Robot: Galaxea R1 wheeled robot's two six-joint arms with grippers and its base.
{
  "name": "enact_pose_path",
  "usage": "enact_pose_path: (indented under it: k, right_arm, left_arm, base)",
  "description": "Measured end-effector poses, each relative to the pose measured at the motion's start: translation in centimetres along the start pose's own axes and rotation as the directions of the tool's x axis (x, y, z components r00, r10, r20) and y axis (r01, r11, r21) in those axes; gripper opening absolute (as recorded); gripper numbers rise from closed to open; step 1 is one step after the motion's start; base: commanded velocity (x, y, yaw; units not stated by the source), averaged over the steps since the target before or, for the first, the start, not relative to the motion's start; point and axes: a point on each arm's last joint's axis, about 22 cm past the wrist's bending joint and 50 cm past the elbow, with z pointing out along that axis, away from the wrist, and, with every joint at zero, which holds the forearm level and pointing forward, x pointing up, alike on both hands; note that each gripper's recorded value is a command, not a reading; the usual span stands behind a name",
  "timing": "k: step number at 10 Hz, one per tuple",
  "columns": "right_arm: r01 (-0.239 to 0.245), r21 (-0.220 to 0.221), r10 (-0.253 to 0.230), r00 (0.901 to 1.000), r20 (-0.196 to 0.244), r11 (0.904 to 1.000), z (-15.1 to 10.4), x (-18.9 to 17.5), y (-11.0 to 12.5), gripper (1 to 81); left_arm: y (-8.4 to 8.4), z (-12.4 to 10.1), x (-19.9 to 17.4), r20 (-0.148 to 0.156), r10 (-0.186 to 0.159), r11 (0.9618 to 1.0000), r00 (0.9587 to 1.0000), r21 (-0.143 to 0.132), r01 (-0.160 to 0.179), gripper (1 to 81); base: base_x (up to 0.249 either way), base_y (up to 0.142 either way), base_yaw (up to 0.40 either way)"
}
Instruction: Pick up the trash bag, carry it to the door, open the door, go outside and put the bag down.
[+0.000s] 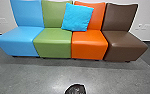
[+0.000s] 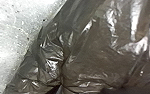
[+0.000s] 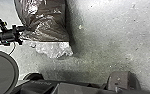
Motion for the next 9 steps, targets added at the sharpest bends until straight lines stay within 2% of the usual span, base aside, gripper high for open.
enact_pose_path:
  k: [2,4,6,9]
  right_arm:
    - [-0.005,-0.014,0.005,1.0000,0.005,0.9999,-0.88,0.19,0.55,81.1]
    - [-0.003,-0.007,0.003,0.9999,0.010,1.0000,-0.63,0.07,0.22,81.1]
    - [-0.003,-0.006,0.003,0.9999,0.011,1.0000,-0.62,0.10,0.15,81.1]
    - [-0.002,-0.007,0.002,1.0000,0.009,1.0000,-0.63,0.20,0.19,81.1]
  left_arm:
    - [-0.08,0.12,0.40,-0.018,-0.002,1.0000,0.9998,0.000,0.002,81.1]
    - [-0.41,0.24,0.33,-0.028,0.011,0.9999,0.9996,0.002,-0.011,81.1]
    - [-0.64,0.40,0.30,-0.042,0.009,1.0000,0.9991,0.003,-0.009,81.1]
    - [-0.62,0.49,0.23,-0.042,0.009,1.0000,0.9991,0.002,-0.009,81.1]
  base:
    - [0.000,0.000,0.000]
    - [0.000,0.000,0.000]
    - [0.000,0.000,0.000]
    - [0.000,0.000,0.000]
